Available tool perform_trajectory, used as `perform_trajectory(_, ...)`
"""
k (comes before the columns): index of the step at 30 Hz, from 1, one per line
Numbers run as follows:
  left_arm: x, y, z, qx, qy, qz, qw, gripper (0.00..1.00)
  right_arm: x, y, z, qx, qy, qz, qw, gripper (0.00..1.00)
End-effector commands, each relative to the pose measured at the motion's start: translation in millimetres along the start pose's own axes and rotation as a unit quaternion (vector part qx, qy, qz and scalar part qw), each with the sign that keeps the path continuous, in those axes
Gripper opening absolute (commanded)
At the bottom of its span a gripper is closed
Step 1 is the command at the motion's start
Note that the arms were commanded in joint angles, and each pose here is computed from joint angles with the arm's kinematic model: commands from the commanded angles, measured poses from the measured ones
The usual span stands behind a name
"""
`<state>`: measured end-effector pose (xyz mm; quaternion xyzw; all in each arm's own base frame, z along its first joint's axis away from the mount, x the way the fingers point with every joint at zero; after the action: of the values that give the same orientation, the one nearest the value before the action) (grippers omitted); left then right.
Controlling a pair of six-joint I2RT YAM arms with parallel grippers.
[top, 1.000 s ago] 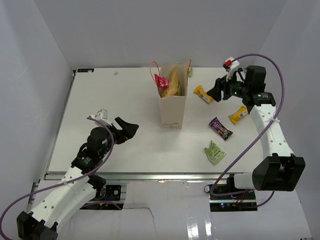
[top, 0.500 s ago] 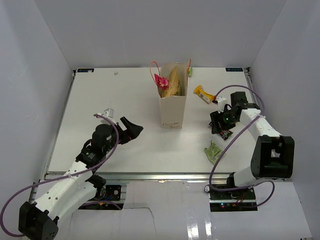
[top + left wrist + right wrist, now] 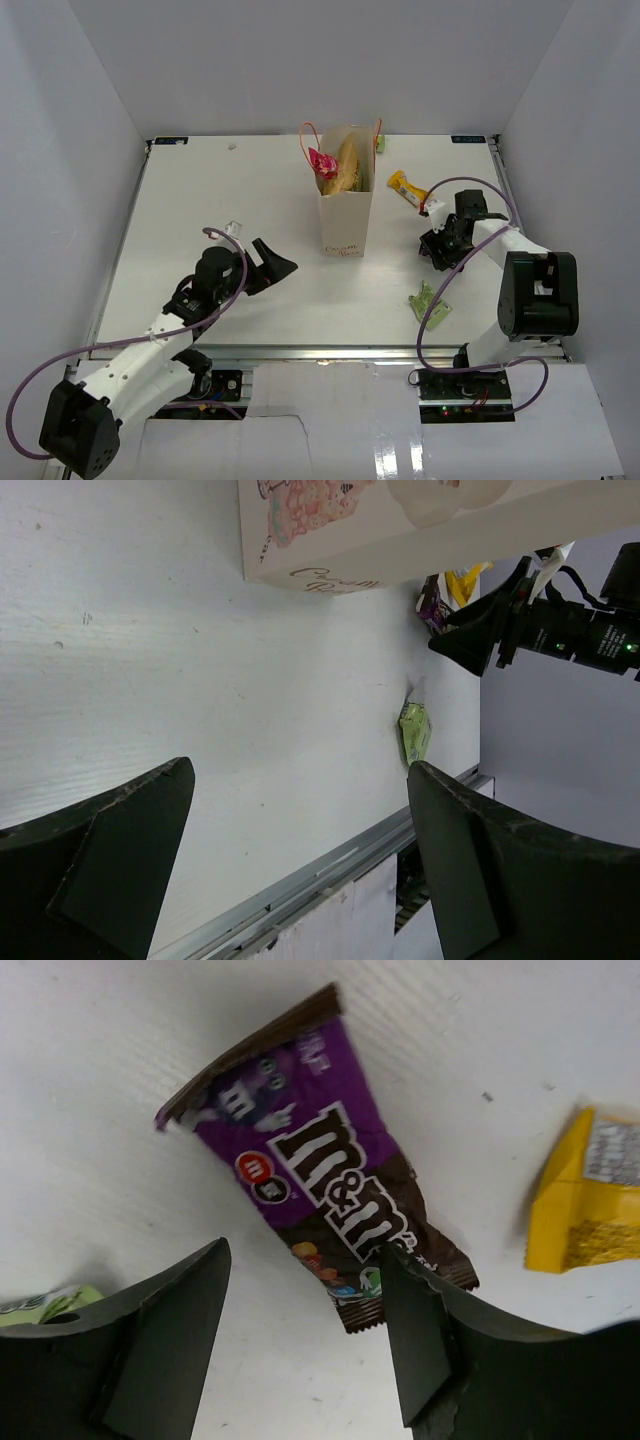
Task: Place the snacks into the paper bag
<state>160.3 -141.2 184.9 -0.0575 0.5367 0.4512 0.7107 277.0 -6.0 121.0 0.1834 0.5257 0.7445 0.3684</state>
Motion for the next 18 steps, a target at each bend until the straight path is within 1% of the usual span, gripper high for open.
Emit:
perform_trajectory(1, -3.1, 0.7, -2.8, 0.014, 0.014, -0.027, 0.999, 0.98, -9.3, -8.1, 2.9, -0.018, 0.064, -0.028, 0.997, 0.68)
perform_trajectory(4, 2.4, 1.0, -7.1, 0.018, 0.020, -0.026, 0.999, 0.98, -10.8, -14.6, 1.3, -0.018, 0.082, -0.020, 0.996, 0.65)
perform_trajectory(5, 1.7, 1.9, -7.5, 0.019, 0.021, -0.029, 0.999, 0.98, -10.3, -16.5, 1.6, -0.019, 0.086, -0.015, 0.996, 0.63)
perform_trajectory(6, 0.6, 2.3, -6.7, 0.018, 0.020, -0.031, 0.999, 0.98, -9.8, -18.6, 1.7, -0.021, 0.090, -0.008, 0.996, 0.56)
perform_trajectory(7, -0.5, 3.1, -6.2, 0.017, 0.019, -0.034, 0.999, 0.98, -9.4, -19.1, 1.7, -0.022, 0.091, -0.004, 0.996, 0.53)
perform_trajectory(8, -0.3, 3.4, -6.3, 0.016, 0.019, -0.034, 0.999, 0.98, -8.9, -20.0, 1.6, -0.023, 0.093, 0.000, 0.995, 0.46)
perform_trajectory(11, -1.4, 4.1, -5.8, 0.015, 0.017, -0.037, 0.999, 0.98, -7.4, -20.2, 2.9, -0.027, 0.093, 0.014, 0.995, 0.31)
perform_trajectory(12, -3.4, 3.9, -4.6, 0.012, 0.015, -0.045, 0.999, 0.98, -5.6, -20.0, 3.7, -0.032, 0.089, 0.024, 0.995, 0.23)
perform_trajectory(15, -10.7, 3.2, -1.8, 0.012, 0.009, -0.067, 0.998, 0.98, -1.4, -8.2, 9.2, -0.058, 0.081, 0.037, 0.994, 0.08)
perform_trajectory(16, -12.8, 2.5, -1.6, 0.016, 0.007, -0.077, 0.997, 0.98, 1.5, 1.4, 10.9, -0.071, 0.075, 0.042, 0.994, 0.08)
perform_trajectory(17, -17.7, 3.0, -2.4, 0.032, 0.001, -0.097, 0.995, 0.98, 6.0, 5.8, 13.5, -0.094, 0.074, 0.059, 0.991, 0.08)
perform_trajectory(18, -20.7, -0.7, -1.6, 0.039, 0.003, -0.107, 0.994, 0.98, 8.6, 16.8, 17.0, -0.116, 0.074, 0.058, 0.989, 0.08)
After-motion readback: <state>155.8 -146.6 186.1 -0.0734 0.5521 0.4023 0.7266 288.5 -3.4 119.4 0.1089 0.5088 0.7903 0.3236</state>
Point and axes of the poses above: each gripper's point midway between its finger pads, its own y axis back along the fingers, its own x axis along the line the jaws close on, z = x × y, the point moved 10 cm from there along y, back along the fingers, and after that the axes turned 6 degrees about y, right-handed, at the moved point
